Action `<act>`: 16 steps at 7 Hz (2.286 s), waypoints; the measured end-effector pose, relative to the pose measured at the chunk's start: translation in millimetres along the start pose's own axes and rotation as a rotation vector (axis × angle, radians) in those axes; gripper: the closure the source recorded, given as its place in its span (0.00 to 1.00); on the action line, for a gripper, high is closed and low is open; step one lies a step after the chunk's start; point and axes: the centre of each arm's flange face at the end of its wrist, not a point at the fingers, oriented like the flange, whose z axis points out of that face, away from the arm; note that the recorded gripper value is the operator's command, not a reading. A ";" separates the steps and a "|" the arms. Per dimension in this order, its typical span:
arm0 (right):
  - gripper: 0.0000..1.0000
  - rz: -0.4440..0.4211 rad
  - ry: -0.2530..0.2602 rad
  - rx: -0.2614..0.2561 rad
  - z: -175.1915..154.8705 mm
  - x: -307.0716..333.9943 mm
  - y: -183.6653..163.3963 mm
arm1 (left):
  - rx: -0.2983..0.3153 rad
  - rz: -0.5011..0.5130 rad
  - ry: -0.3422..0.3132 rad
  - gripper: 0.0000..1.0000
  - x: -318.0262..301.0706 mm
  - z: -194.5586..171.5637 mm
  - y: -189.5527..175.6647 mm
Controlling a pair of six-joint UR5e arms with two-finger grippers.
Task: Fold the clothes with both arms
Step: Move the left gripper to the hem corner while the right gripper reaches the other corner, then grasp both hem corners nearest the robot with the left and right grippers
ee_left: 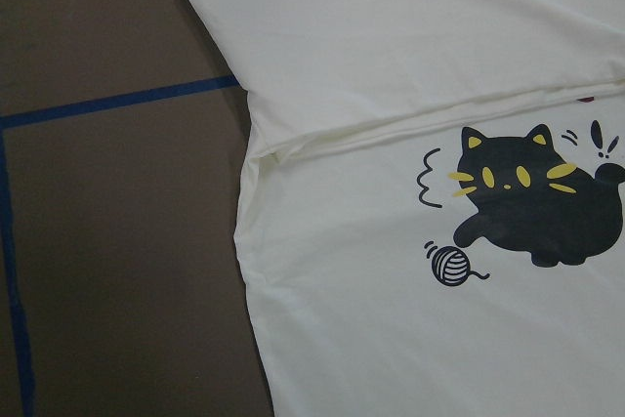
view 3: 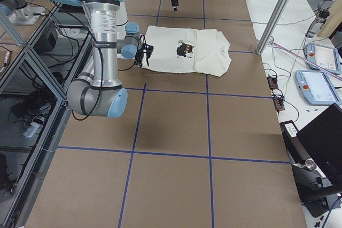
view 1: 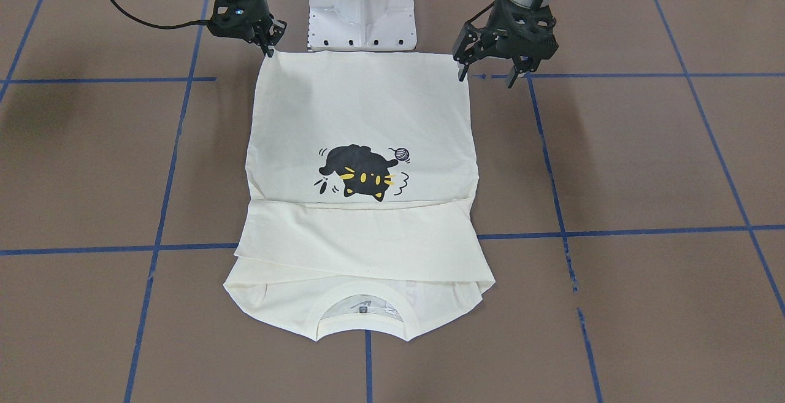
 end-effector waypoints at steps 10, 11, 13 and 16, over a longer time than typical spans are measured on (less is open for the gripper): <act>1.00 0.026 -0.069 0.019 -23.2 -21.4 -15.3 | -0.064 -0.207 -0.171 0.09 -13.7 128.2 158.2; 1.00 0.027 -0.069 0.020 -23.4 -21.3 -16.0 | -0.074 -0.209 -0.173 0.10 -12.4 129.9 166.0; 1.00 0.030 -0.069 0.021 -24.3 -21.3 -18.2 | -0.087 -0.216 -0.176 0.11 -11.0 131.6 175.9; 1.00 0.034 -0.070 0.022 -25.1 -21.2 -20.7 | -0.089 -0.219 -0.188 0.23 -17.2 132.7 177.9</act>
